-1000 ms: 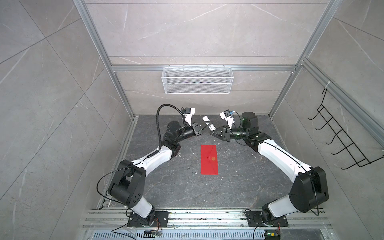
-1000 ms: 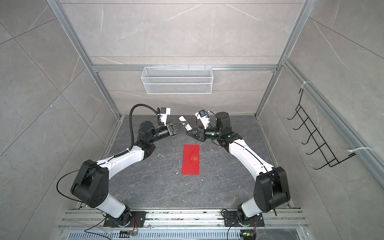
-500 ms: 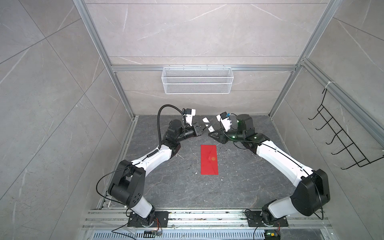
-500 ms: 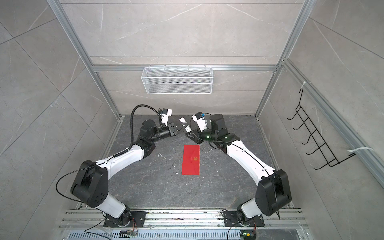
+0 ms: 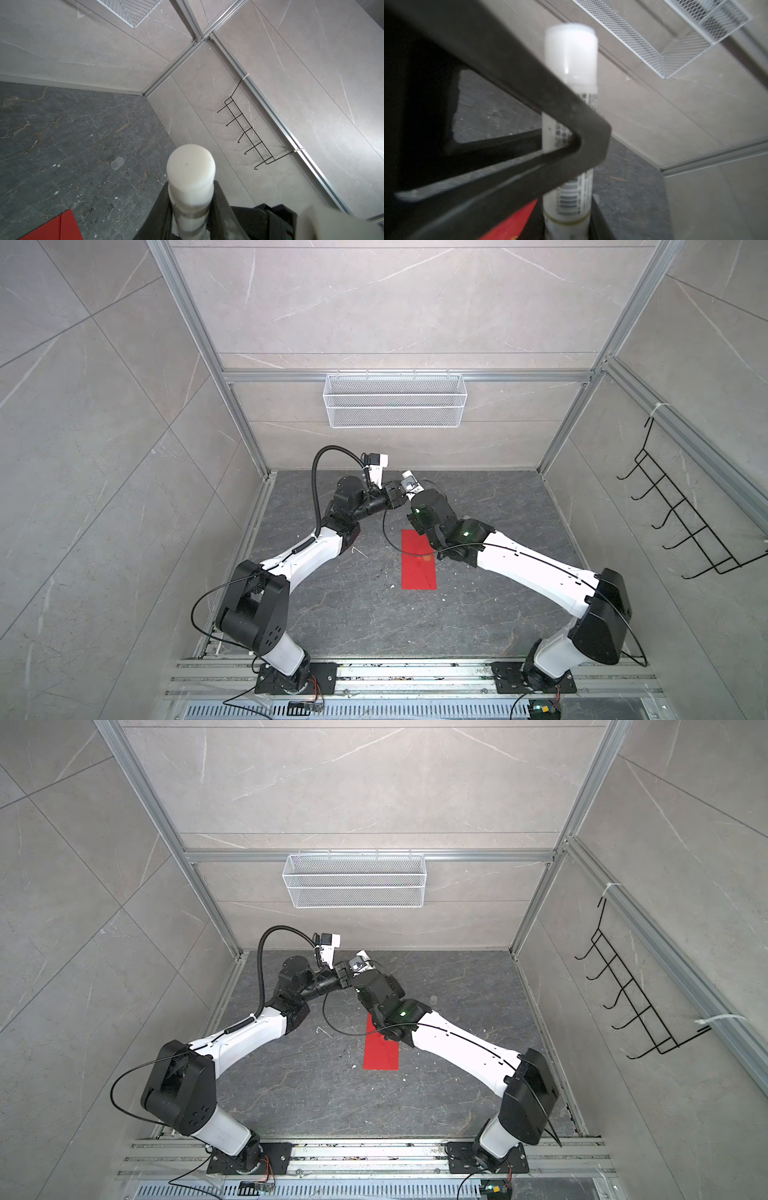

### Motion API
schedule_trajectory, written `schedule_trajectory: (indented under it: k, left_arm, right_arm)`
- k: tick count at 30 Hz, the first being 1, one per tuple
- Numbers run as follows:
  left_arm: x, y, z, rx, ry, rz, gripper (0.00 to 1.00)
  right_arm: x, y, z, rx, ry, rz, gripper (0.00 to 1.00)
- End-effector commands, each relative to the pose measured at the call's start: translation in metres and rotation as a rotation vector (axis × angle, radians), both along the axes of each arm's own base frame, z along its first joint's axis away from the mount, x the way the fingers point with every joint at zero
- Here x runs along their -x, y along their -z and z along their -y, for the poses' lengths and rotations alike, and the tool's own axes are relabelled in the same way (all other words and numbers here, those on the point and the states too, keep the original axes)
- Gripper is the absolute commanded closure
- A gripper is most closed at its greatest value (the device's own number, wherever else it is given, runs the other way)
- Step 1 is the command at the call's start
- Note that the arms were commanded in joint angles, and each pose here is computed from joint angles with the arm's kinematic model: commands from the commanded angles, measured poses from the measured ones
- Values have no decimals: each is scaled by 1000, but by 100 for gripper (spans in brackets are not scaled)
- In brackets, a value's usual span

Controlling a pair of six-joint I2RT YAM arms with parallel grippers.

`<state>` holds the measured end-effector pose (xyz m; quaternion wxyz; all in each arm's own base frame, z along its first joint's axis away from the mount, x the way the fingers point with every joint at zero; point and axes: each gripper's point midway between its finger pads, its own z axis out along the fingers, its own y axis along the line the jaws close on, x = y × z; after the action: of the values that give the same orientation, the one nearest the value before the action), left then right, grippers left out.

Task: Place the letter into the envelope and seal it

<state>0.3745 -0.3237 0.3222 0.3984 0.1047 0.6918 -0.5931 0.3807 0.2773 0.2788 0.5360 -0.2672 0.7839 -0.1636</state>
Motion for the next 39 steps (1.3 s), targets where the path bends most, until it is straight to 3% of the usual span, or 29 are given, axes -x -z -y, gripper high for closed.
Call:
schedule_trajectory:
  k: [1, 4, 5, 9, 14, 17, 23, 28, 34, 39]
  left_arm:
    - [11, -7, 10, -7, 51, 34, 100]
    - [11, -7, 10, -9, 51, 34, 100]
    - [11, -8, 10, -8, 53, 36, 100]
    - [13, -14, 9, 4, 60, 50, 100]
    - [20, -29, 10, 35, 93, 82, 100]
    - [25, -36, 11, 45, 124, 103, 100]
    - [30, -40, 13, 68, 157, 111, 100]
    - [31, -42, 14, 82, 167, 113, 100]
    - [33, -42, 14, 81, 175, 115, 100]
    - [33, -43, 14, 82, 181, 119, 100]
  right_arm:
    - [-5, -32, 0, 57, 78, 129, 100]
    - [0, -31, -7, -10, 12, 94, 100]
    - [3, -31, -9, -37, -22, 77, 95]
    - [16, -22, -16, -205, -211, -88, 65]
    - [35, -26, -10, -524, -459, -300, 25]
    - [45, -31, -4, -654, -575, -377, 15]
    - [47, -33, 5, -829, -680, -475, 17]
    - [45, -30, 3, -888, -723, -524, 22]
    - [37, -29, 4, -911, -721, -523, 41]
    - [33, -29, 3, -928, -720, -528, 62]
